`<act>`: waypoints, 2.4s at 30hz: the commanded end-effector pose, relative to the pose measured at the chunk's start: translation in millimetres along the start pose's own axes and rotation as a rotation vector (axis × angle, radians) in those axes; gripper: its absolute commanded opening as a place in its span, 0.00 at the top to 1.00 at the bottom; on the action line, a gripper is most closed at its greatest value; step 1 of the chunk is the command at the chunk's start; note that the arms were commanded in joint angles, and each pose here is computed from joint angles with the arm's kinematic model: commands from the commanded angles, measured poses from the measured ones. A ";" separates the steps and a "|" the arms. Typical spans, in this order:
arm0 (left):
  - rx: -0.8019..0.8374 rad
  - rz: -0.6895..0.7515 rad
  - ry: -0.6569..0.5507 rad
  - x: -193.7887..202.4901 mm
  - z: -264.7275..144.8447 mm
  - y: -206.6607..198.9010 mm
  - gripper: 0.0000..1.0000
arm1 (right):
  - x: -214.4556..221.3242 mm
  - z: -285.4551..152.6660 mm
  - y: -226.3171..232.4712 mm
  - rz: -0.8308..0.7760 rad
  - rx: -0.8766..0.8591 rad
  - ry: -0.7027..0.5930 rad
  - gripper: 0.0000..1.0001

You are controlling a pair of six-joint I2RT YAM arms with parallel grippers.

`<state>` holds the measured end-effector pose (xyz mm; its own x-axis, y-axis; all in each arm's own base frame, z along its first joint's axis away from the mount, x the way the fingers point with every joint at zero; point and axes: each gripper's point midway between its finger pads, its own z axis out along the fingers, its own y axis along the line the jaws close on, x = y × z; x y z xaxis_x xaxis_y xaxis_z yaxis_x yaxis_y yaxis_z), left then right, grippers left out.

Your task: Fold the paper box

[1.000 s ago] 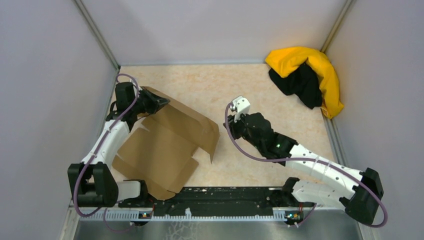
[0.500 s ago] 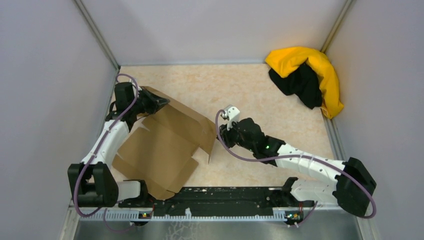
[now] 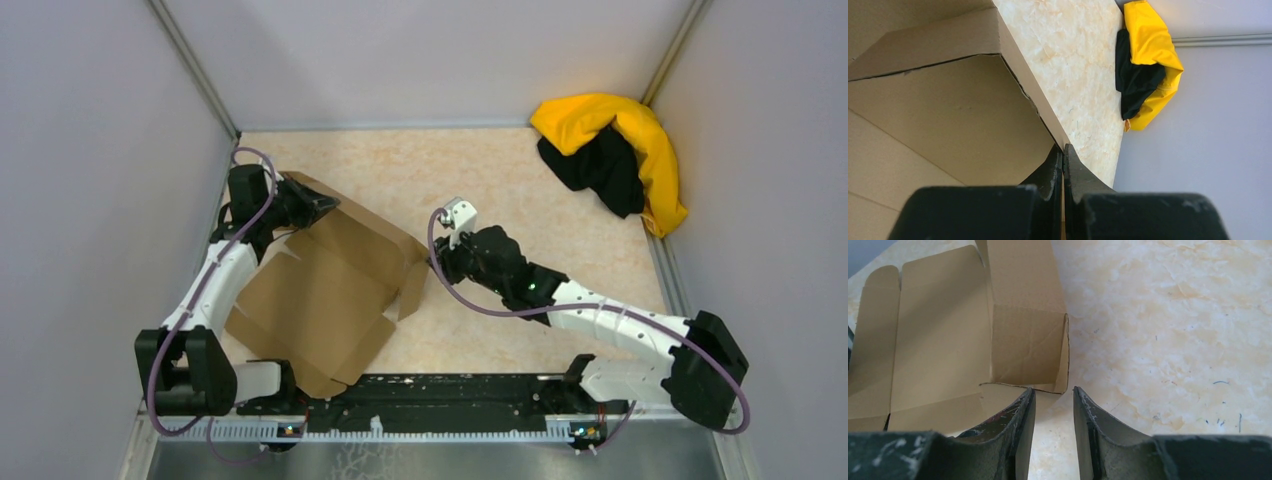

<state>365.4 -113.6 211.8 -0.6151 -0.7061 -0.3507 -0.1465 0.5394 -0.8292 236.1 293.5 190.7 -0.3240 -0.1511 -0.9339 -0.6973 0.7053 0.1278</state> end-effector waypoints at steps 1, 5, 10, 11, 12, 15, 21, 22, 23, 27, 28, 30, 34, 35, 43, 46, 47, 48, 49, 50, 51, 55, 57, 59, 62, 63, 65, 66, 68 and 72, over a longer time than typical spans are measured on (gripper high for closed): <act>0.044 0.044 -0.013 -1.4 -9.0 -9.5 1.00 | -23.6 11.4 17.6 0.012 -0.071 -0.059 0.66; 0.043 0.046 -0.016 -1.6 -9.2 -9.4 1.00 | -23.1 19.0 23.4 0.031 -0.097 -0.058 0.66; 0.041 0.046 -0.016 -2.3 -7.8 -8.5 1.00 | -15.6 23.0 32.5 0.044 -0.142 -0.041 0.66; 0.040 0.047 -0.017 -2.4 -7.4 -8.0 1.00 | -14.6 23.3 33.4 0.045 -0.145 -0.040 0.66; 0.039 0.047 -0.016 -2.6 -7.1 -7.9 1.00 | -12.6 24.2 34.1 0.044 -0.146 -0.035 0.66; 0.036 0.046 -0.013 -2.0 -6.0 -6.2 1.00 | -8.5 26.3 32.3 0.037 -0.130 -0.027 0.64; 0.033 0.043 -0.011 -1.9 -4.0 -4.2 1.00 | -2.8 26.9 21.9 0.014 -0.077 -0.027 0.56; 0.035 0.042 -0.009 -1.6 -4.0 -4.6 1.00 | -0.7 27.4 21.9 0.012 -0.079 -0.026 0.54; 0.035 0.042 -0.009 -1.7 -3.6 -4.3 1.00 | 0.4 27.9 22.6 0.011 -0.084 -0.028 0.52; 0.034 0.042 -0.008 -1.4 -3.2 -3.9 1.00 | 7.7 33.0 25.9 0.011 -0.108 -0.030 0.50; 0.034 0.042 -0.007 -1.5 -3.2 -3.8 1.00 | 9.4 34.5 25.9 0.013 -0.108 -0.031 0.50; 0.034 0.042 -0.008 -1.8 -2.6 -3.7 1.00 | 14.3 37.0 31.0 0.017 -0.135 -0.028 0.50; 0.029 0.037 -0.004 -0.1 -0.9 -0.3 1.00 | 21.7 42.8 36.3 0.018 -0.144 -0.021 0.49; 0.029 0.037 -0.004 0.1 -0.9 0.1 1.00 | 22.5 44.0 38.2 0.015 -0.143 -0.023 0.49; 0.027 0.036 0.007 6.3 -0.2 6.7 1.00 | 25.7 52.0 49.4 0.006 -0.120 -0.047 0.49; 0.033 0.036 0.014 9.3 -0.8 8.2 1.00 | 26.7 54.2 52.0 0.011 -0.113 -0.052 0.49; 0.034 0.036 0.016 10.2 -0.7 8.9 1.00 | 25.9 54.8 53.0 0.011 -0.111 -0.057 0.49; 0.028 0.027 -0.003 3.7 -3.1 13.2 1.00 | 25.4 55.3 54.6 0.011 -0.110 -0.062 0.49; 0.030 0.025 -0.004 2.6 -3.7 13.8 1.00 | 25.4 56.0 55.7 0.013 -0.110 -0.064 0.49; 0.030 0.023 -0.004 2.6 -3.9 14.7 1.00 | 24.4 57.0 56.8 0.015 -0.109 -0.067 0.49; 0.031 0.023 -0.001 3.2 -4.1 15.0 1.00 | 24.0 58.0 58.0 0.017 -0.108 -0.068 0.49; 0.036 0.025 -0.004 3.6 -6.0 16.6 1.00 | 21.6 63.2 61.6 0.014 -0.088 -0.069 0.48; 0.044 0.024 -0.002 4.9 -6.8 17.3 1.00 | 22.6 66.0 64.2 0.005 -0.066 -0.058 0.48; 0.052 0.023 -0.002 5.9 -7.5 17.9 1.00 | 23.9 69.3 65.4 -0.010 -0.030 -0.049 0.48; 0.061 0.017 0.003 7.7 -7.9 20.1 1.00 | 24.2 73.3 67.0 -0.013 0.010 -0.042 0.48; 0.065 0.016 0.006 8.8 -8.3 20.5 1.00 | 24.3 74.3 67.1 -0.008 0.020 -0.042 0.48; 0.073 0.016 0.006 8.8 -9.5 20.7 1.00 | 23.7 76.2 66.4 0.006 0.040 -0.047 0.48; 0.076 0.017 0.007 9.2 -10.0 20.8 1.00 | 23.4 76.9 65.7 0.014 0.046 -0.050 0.48; 0.080 0.017 0.010 9.9 -11.3 21.4 1.00 | 22.1 78.7 66.5 0.022 0.052 -0.051 0.48; 0.084 0.017 0.004 10.3 -14.3 24.3 1.00 | 21.6 83.7 68.2 0.015 0.084 -0.042 0.48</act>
<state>355.1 -102.3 200.4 -0.6044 -0.7109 -0.3596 -0.0797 0.5031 -0.8606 223.4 382.4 123.9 -0.3336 -0.1880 -0.9238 -0.6811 0.7256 0.0983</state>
